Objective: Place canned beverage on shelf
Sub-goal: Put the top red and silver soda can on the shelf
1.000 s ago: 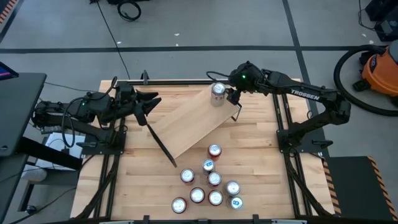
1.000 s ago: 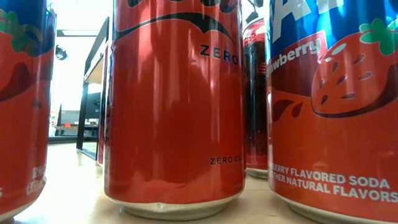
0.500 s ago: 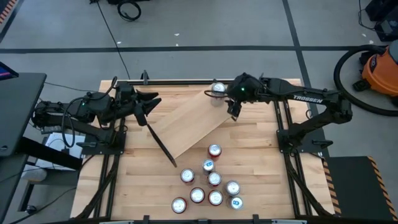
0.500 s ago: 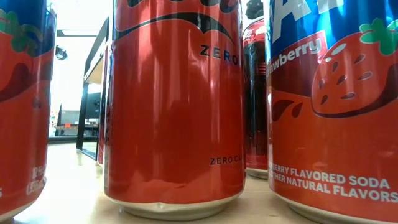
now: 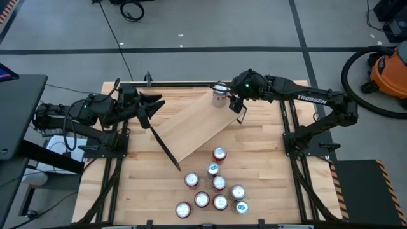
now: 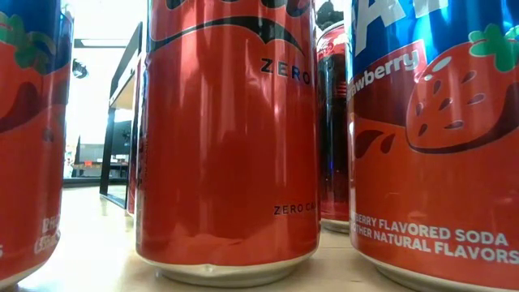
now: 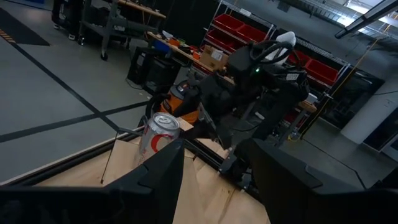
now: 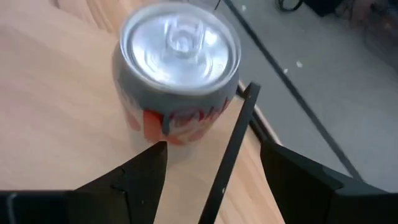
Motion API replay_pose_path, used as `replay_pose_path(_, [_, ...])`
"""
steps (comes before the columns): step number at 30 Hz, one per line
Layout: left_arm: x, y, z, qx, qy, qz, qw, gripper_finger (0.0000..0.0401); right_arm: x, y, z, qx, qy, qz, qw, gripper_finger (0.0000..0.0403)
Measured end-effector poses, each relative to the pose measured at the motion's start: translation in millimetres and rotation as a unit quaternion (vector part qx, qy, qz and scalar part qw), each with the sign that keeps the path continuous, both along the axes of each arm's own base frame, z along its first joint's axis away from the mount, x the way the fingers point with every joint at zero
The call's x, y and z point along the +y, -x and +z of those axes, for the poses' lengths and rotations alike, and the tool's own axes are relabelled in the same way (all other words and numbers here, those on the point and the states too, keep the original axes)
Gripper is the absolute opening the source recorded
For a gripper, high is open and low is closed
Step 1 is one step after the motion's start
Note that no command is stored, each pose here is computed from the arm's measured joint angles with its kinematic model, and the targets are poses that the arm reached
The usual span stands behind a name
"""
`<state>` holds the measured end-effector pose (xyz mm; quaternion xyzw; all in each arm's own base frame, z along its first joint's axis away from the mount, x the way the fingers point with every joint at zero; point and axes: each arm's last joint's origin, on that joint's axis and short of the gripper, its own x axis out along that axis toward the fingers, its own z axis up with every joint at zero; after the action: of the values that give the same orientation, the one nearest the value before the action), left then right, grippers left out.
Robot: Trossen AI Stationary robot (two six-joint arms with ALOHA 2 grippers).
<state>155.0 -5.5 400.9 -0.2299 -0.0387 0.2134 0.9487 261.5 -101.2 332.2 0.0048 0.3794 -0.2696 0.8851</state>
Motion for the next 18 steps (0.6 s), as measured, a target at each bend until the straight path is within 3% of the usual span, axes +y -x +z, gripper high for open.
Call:
replay_pose_path(6, [-1.2,0.0,-0.1,0.000,0.000,-0.004,1.000,0.0194,13.0,-8.4,-9.4,0.016,-0.034,0.029,0.999,0.0268])
replay_pose_path(18, [-1.3,0.0,0.0,0.000,0.001,-0.004,1.000,0.0194,8.5,-27.4,-29.3,0.050,-0.009,0.008,0.999,0.0268])
